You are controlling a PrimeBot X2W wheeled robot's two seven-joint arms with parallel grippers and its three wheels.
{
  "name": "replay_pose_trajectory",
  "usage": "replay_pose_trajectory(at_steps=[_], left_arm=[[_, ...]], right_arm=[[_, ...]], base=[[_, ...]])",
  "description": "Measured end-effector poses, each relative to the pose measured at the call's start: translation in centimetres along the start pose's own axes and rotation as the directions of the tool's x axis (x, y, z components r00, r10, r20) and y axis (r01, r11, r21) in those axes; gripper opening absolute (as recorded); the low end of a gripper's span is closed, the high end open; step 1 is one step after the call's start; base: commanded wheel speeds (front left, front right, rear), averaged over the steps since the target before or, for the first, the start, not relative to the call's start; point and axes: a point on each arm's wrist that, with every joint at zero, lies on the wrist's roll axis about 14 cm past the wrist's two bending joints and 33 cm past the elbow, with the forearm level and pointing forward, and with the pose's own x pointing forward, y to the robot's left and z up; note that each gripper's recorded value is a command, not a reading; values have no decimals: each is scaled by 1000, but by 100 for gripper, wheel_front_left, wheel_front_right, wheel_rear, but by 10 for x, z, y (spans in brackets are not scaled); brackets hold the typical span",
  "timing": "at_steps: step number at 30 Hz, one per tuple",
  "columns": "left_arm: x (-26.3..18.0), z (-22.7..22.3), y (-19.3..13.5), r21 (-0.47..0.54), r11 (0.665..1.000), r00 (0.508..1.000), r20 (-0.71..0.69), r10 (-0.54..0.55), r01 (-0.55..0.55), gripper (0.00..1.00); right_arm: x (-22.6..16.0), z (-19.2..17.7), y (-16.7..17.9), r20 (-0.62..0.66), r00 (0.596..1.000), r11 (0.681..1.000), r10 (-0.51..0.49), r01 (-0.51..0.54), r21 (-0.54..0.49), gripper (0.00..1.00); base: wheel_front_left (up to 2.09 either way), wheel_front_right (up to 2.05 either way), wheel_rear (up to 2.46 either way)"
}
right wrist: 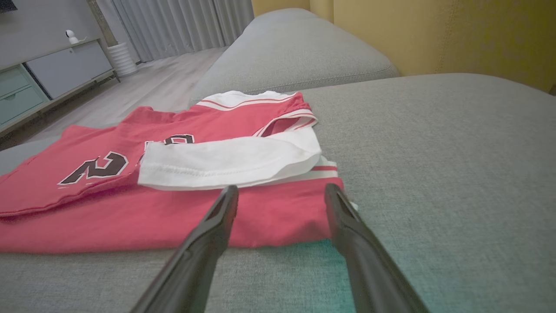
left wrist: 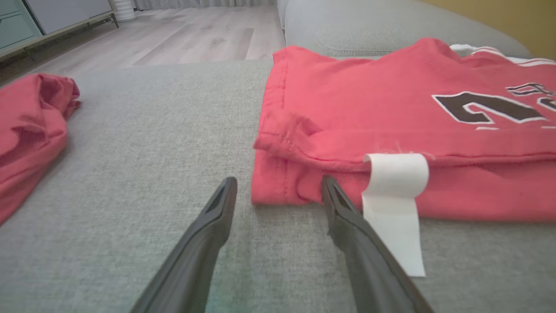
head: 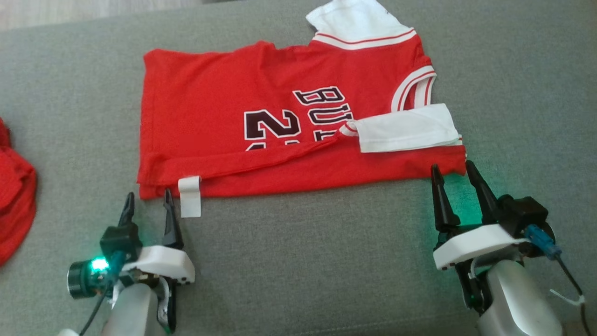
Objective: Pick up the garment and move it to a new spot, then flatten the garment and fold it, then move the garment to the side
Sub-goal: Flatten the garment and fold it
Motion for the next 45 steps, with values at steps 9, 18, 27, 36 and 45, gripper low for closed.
replay_pose_trajectory(at_steps=[9, 18, 27, 36, 45], left_arm=[[18, -4, -5, -41, 999, 1000, -23, -19, 18, 100], [29, -15, -20, -71, 993, 993, -69, -96, 91, 0], [31, -15, -21, -76, 992, 992, -68, -106, 101, 0], [28, -12, -24, -80, 989, 990, -57, -130, 125, 0], [28, -6, -27, -114, 984, 989, -42, -143, 137, 0]], right_arm=[[10, 6, -6, 17, 1000, 1000, -12, 12, -2, 100], [9, 3, -17, 9, 999, 999, -46, 46, 10, 100], [13, -20, -26, -68, 994, 995, -81, 84, 52, 100], [25, -43, -18, -150, 986, 981, -69, 94, 167, 29], [31, -37, -17, -139, 987, 967, -76, 107, 231, 0]], base=[[0, 0, 0], [0, 0, 0], [0, 0, 0], [0, 0, 0], [0, 0, 0]])
